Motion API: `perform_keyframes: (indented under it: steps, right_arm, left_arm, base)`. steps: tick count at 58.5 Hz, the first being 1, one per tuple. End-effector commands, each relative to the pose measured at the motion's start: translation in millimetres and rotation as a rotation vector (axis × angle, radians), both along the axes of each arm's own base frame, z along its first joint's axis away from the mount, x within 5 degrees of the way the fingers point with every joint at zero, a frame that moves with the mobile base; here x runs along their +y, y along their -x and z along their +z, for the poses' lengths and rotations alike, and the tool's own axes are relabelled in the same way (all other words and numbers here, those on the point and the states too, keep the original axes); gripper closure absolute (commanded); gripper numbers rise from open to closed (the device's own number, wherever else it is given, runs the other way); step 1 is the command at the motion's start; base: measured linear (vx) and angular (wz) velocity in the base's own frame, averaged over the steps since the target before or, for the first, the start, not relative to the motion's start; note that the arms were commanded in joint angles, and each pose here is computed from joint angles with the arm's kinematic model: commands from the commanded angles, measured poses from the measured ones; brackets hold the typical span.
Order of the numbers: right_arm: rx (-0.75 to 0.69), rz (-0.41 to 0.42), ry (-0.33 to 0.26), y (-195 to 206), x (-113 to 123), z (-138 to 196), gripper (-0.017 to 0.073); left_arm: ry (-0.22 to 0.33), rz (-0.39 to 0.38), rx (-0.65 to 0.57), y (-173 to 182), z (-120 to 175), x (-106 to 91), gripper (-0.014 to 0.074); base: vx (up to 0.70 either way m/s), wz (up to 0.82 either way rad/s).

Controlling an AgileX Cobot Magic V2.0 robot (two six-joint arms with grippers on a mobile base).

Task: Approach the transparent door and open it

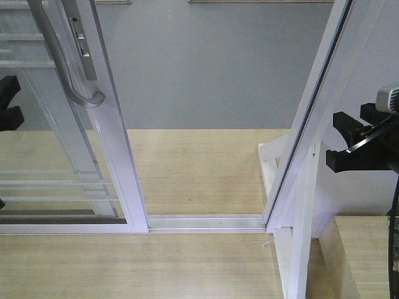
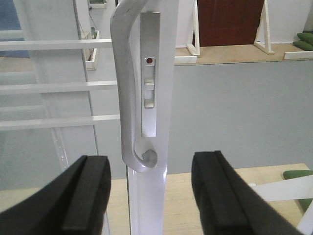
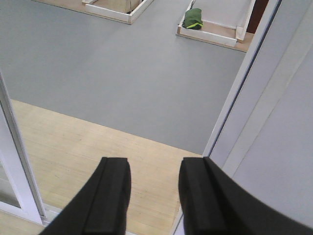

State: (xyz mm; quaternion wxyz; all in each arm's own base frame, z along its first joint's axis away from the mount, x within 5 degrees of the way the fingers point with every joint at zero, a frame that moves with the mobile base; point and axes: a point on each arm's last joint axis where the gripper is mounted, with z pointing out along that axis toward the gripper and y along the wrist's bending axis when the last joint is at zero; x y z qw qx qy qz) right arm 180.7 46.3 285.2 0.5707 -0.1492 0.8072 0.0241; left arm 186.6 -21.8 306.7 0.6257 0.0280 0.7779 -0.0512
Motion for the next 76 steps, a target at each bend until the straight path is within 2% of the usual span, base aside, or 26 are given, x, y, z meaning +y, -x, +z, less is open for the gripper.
perform_keyframes:
  steps: [1,14,19,24,28,32,37,41,45,51,55,60,63,67,76]
  right_arm:
    - [-0.081,0.032,-0.02,-0.8,2.9,15.5,0.0223]
    - [-0.081,0.032,-0.02,-0.8,2.9,15.5,0.0223]
    - [-0.079,0.031,-0.019,-0.7,2.7,15.3,0.0223]
    - [-0.078,0.03,-0.019,-0.7,2.6,15.2,0.0223]
    - [-0.077,0.029,-0.018,-0.7,2.6,15.1,0.0223]
    - [-0.076,0.028,-0.018,-0.7,2.5,15.0,0.0223]
    - [-0.073,0.026,-0.016,-0.7,2.2,14.7,0.0223]
    - [-0.073,0.026,-0.016,-0.7,2.2,14.7,0.0223]
    - [-0.073,0.026,-0.016,-0.7,2.2,14.7,0.0223]
    - [-0.073,0.026,-0.016,-0.7,2.2,14.7,0.0223]
    - [-0.073,0.026,-0.016,-0.7,2.2,14.7,0.0223]
    - [-0.073,0.026,-0.016,-0.7,2.2,14.7,0.0223]
    - [-0.071,0.024,-0.015,-0.7,2.1,14.5,0.0223]
    - [-0.069,0.023,-0.014,-0.7,1.9,14.3,0.0223]
    - [-0.067,0.021,-0.013,-0.6,1.8,14.2,0.0223]
  left_arm:
    - [0.031,-0.001,-0.087,15.8,19.9,0.9,0.0113]
    - [0.033,0.004,-0.107,32.9,27.6,3.5,0.0113]
    - [-0.008,0.002,-0.12,33.6,29.3,4.2,0.0118]
    - [-0.007,0.005,-0.093,36.8,24.8,4.9,0.0141]
    - [-0.007,0.004,-0.117,49.1,20.4,6.3,0.0179]
    - [0.0,0.003,-0.162,68.3,9.9,8.4,0.0272]
    - [0.005,0.004,-0.211,91.5,-8.7,11.1,0.0447]
    - [-0.018,0.003,-0.247,107.3,-24.4,13.0,0.0599]
    - [-0.06,0.015,-0.269,117.2,-40.9,15.3,0.0602]
    - [-0.069,0.035,-0.294,126.8,-63.3,17.4,0.06]
    - [-0.056,0.037,-0.303,130.7,-78.9,17.7,0.0598]
    - [-0.005,0.038,-0.317,132.5,-97.9,17.6,0.0599]
    - [0.039,0.041,-0.299,129.6,-109.9,17.4,0.0599]
    - [0.065,0.043,-0.216,129.0,-113.7,17.2,0.0599]
    - [0.058,0.042,-0.159,129.2,-118.7,17.0,0.0599]
  base:
    - [0.0,0.0]
    - [0.0,0.0]
    - [0.0,0.0]
    - [0.0,0.0]
    - [0.0,0.0]
    - [0.0,0.0]
    - [0.0,0.0]
    - [0.0,0.0]
    - [0.0,0.0]
    - [0.0,0.0]
    - [0.0,0.0]
    - [0.0,0.0]
    - [0.0,0.0]
    - [0.0,0.0]
    - [0.0,0.0]
